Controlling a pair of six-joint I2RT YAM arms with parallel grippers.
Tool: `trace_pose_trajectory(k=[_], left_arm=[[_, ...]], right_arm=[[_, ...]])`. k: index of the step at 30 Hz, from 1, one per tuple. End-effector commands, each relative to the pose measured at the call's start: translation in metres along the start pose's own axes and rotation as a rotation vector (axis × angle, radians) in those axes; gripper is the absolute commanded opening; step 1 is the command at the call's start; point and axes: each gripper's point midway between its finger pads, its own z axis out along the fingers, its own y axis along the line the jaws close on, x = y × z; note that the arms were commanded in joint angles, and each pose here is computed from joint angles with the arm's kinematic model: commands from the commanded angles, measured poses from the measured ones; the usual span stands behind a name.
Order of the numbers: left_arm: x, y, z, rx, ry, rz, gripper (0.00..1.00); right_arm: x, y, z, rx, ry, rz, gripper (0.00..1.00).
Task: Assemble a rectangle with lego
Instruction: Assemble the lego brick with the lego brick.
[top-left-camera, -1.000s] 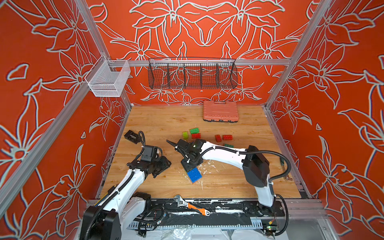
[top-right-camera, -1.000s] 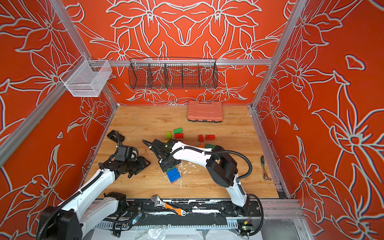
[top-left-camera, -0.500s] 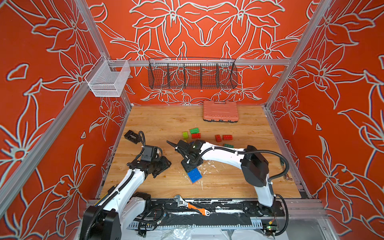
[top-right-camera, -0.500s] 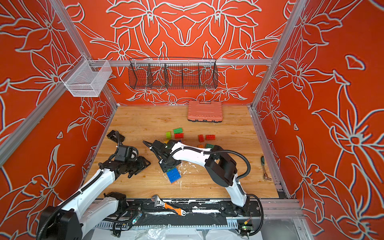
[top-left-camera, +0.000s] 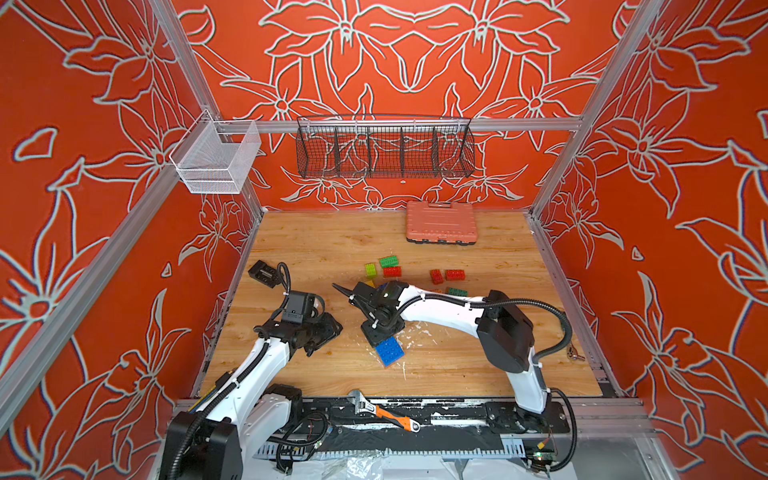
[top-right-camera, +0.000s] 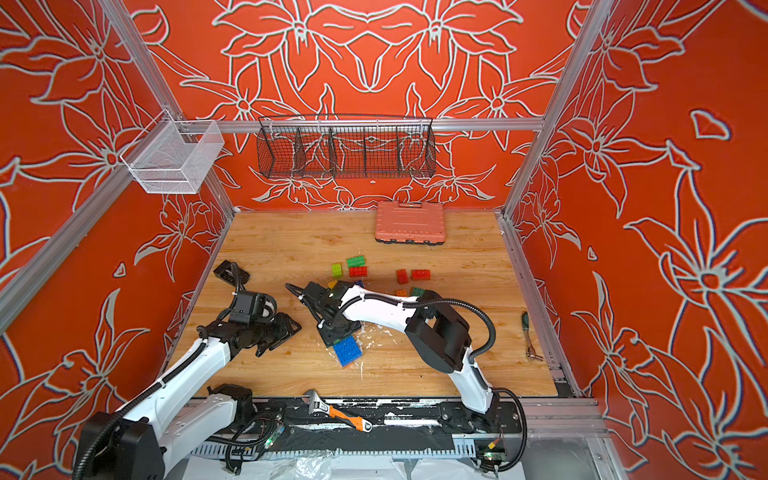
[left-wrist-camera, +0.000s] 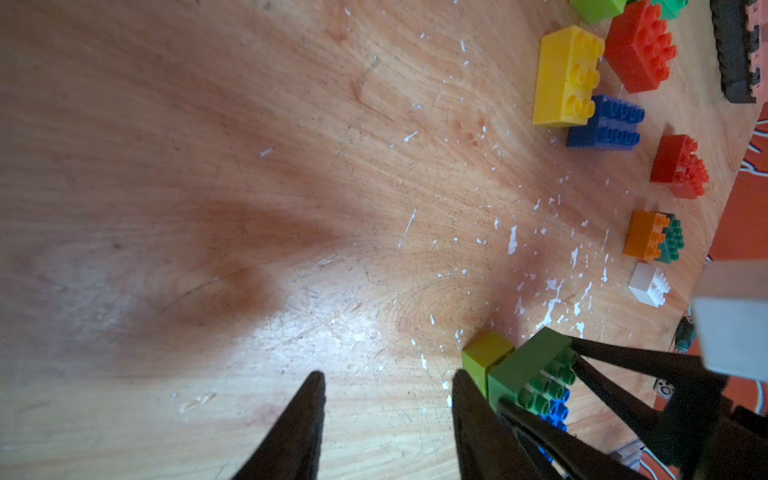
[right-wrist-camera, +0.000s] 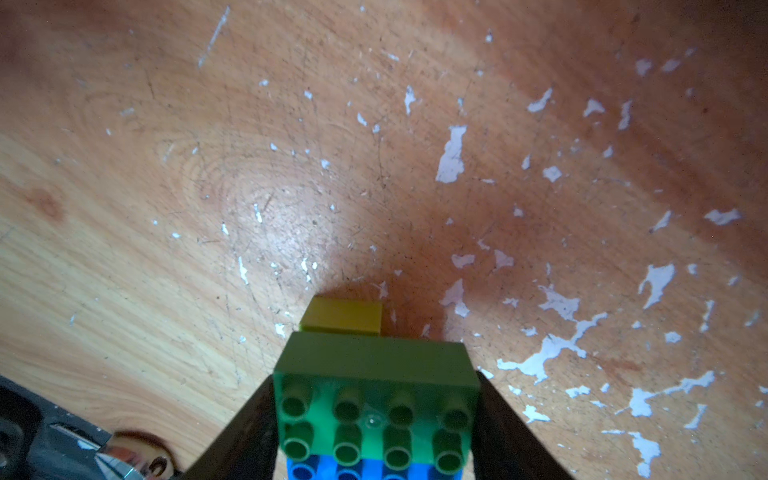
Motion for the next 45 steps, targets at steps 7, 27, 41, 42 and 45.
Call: trace_pose_trajectory(k=[7,27,41,42,45], left_arm=[[0.005,0.007,0.001,-0.020,0.011,-0.006,0.48],[0.004,0.010,0.004,-0.034,0.011,-0.014,0.48],[0.008,0.011,0.007,-0.042,0.048,-0.014,0.48],[0.008,0.010,0.007,-0.039,0.052,-0.013,0.49],[0.007,0.007,0.005,-0.033,0.055,-0.008,0.49]], right_arm=[[0.015,-0.008,0.014,0.037,0.047,0.010,0.51],[0.052,-0.038,0.044,0.216,0.144,-0.064,0.41],[0.064,-0.021,0.064,0.139,0.175,-0.011,0.42],[0.062,-0.020,0.062,0.135,0.173,-0.009,0.43],[0.056,-0.020,0.052,0.145,0.154,-0.025,0.48]])
